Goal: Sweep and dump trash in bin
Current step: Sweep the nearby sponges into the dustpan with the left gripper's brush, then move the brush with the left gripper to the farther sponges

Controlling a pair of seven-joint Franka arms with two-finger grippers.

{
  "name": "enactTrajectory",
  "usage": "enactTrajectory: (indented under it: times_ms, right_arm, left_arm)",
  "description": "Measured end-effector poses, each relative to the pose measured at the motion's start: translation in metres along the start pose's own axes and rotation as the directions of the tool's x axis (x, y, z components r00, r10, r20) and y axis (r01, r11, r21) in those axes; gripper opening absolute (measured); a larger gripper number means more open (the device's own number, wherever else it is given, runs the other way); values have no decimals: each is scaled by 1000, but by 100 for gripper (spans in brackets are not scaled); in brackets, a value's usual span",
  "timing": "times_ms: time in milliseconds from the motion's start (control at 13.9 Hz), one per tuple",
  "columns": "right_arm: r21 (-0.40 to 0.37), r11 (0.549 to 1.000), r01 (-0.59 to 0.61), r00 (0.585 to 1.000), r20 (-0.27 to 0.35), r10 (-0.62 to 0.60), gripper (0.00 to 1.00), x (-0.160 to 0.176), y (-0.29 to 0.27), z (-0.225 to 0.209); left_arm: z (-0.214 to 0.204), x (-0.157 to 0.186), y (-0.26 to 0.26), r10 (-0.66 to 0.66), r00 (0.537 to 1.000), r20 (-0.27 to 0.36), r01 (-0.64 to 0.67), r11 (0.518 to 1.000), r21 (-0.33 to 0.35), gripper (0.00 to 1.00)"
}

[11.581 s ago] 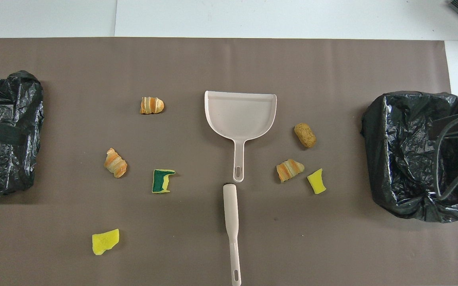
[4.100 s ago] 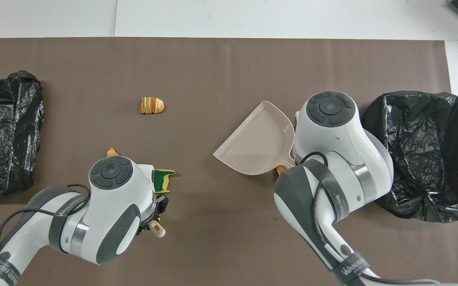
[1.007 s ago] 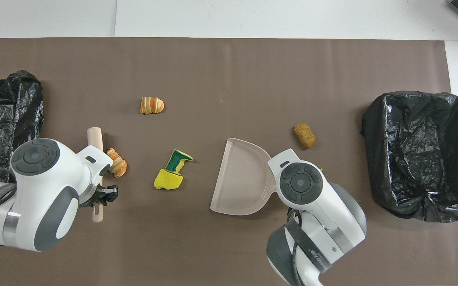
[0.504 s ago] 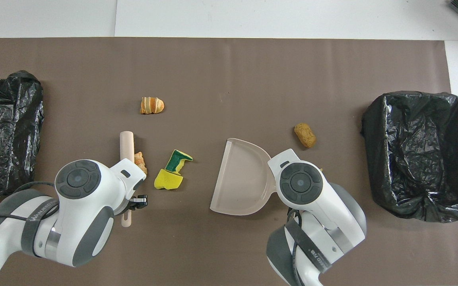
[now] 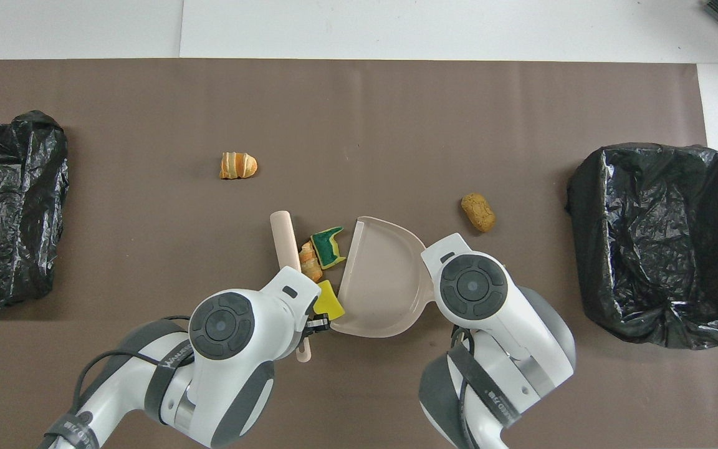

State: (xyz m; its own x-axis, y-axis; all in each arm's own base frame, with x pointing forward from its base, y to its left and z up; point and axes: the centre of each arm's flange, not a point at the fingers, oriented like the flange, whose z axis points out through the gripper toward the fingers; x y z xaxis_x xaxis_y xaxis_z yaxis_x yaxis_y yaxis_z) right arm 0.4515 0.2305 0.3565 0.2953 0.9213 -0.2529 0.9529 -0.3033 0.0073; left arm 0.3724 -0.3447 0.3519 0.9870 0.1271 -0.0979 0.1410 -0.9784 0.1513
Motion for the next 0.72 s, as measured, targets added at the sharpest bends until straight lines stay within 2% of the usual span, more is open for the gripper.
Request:
enactTrajectory:
  times_ms: [216,360,575,719]
  right_arm:
    - [3,1000,0,1000,3,0,32,-1,-1,2]
    - [4,1000,0,1000,4,0,32,-1,-1,3]
    - [4,1000,0,1000,4,0,32,-1,-1,3]
    - [4,1000,0,1000,4,0,32,-1,-1,3]
  left_arm:
    - [7,-34,50,79,996,35,-78,997,-29,28]
    - [15,-49,63,114,992,60,-113,993,-33,28]
    - [-1,-39,68,126,988,94,-124,992,-22,28]
    - [-32,-6,54,122,980,154,-126,992,14,28]
